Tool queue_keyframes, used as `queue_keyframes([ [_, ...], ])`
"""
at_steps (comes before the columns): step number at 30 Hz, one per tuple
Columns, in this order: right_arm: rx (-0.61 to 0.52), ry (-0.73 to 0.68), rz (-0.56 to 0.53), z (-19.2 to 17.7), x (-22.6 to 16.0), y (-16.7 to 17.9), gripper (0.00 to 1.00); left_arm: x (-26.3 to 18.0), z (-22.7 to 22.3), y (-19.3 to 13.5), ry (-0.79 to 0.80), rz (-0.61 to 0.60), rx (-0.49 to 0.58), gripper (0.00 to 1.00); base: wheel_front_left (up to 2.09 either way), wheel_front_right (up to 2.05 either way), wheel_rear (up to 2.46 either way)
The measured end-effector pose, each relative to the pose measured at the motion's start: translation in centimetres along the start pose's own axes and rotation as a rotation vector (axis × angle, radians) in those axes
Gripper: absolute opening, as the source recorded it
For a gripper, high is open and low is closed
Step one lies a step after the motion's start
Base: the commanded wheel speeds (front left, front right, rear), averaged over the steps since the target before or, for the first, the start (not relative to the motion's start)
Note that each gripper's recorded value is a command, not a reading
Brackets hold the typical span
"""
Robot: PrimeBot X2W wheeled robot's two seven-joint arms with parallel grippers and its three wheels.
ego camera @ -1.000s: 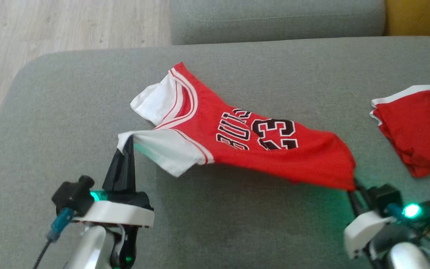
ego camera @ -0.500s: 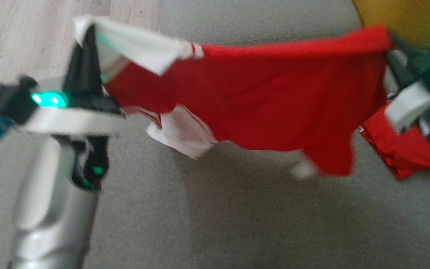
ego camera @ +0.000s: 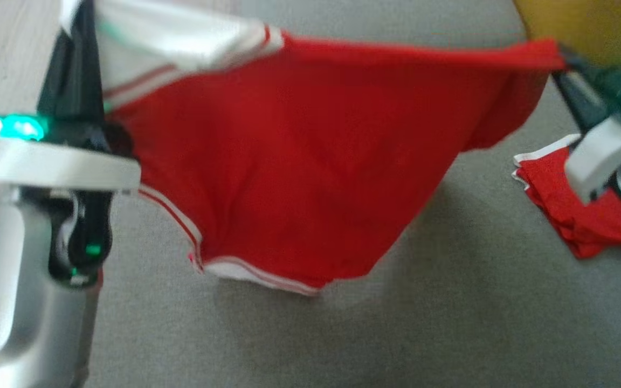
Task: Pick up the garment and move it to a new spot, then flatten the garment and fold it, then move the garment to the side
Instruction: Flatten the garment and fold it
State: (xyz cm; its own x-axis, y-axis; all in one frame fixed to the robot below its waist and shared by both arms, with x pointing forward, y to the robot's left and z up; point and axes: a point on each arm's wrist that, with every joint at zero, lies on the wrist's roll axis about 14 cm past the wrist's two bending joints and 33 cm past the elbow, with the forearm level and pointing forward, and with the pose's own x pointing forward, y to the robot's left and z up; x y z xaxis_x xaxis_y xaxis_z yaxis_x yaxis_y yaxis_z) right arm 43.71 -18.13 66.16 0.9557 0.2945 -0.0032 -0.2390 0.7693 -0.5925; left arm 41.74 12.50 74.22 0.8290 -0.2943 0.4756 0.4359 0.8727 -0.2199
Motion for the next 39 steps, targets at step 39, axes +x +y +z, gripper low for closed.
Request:
queue_keyframes([
  [39, 0.059, 0.226, 0.055, -15.4, 20.4, 2.5, 0.0, 12.0, -18.8, 13.0, 0.304, 0.001, 0.363, 0.0, 0.0, 0.0, 0.0],
])
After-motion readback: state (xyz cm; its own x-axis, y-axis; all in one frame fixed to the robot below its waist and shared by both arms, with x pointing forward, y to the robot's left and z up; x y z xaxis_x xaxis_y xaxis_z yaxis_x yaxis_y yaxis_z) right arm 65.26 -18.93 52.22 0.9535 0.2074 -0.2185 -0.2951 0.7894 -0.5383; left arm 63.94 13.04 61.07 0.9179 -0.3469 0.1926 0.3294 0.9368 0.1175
